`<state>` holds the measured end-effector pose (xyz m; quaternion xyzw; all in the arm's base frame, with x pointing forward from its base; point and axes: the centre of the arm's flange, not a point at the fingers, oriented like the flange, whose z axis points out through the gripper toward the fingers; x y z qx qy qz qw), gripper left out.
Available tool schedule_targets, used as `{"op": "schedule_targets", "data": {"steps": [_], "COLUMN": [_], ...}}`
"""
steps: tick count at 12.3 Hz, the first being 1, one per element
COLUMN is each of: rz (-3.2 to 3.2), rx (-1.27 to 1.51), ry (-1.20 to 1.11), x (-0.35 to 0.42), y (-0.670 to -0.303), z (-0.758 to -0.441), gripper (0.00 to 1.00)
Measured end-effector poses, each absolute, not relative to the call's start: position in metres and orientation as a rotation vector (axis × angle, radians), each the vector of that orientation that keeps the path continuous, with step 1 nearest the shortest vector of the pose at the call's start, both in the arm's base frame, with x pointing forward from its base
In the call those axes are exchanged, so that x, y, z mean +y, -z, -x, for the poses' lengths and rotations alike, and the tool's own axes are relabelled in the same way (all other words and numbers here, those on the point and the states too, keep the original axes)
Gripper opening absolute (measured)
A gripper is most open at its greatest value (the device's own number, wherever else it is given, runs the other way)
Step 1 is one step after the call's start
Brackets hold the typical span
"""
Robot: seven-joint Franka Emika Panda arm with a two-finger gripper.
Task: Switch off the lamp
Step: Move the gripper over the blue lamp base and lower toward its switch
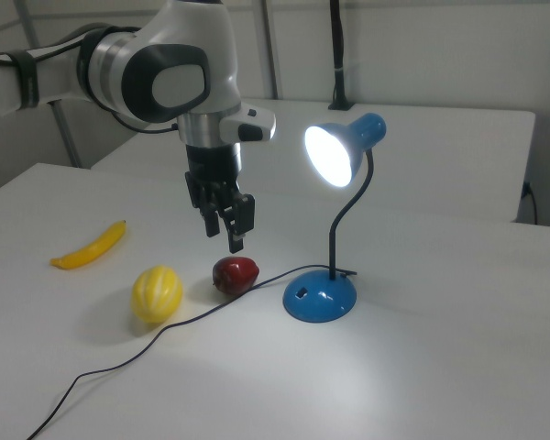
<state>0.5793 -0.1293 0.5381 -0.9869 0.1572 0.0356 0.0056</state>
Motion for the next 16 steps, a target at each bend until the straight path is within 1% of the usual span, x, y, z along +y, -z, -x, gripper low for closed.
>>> {"op": "schedule_targets", "data": {"steps": [1,2,4,6,9,12,14,16], "rz": [3.089,3.089,3.091,3.096,3.099,3.099,3.096,3.094], "rx": [0.506,0.515,0.528,0.533,0.546,0.575,0.609,0.628], "ry": [-0.09,-0.069,-0.018,0.031,0.055,0.085,0.123,0.143], "x": [-0.135,-0.139,-0.145,-0.149,-0.157,-0.166,-0.169,-0.169], "y": [-0.539,-0.539,-0.534,-0.519,-0.494,-0.467,-0.442,-0.428], "z": [-0.58,-0.581,-0.588,-0.601,-0.615,-0.628,-0.64,-0.646], "gripper": [0.53,0.44,0.23,0.15,0.12,0.12,0.12,0.12]}}
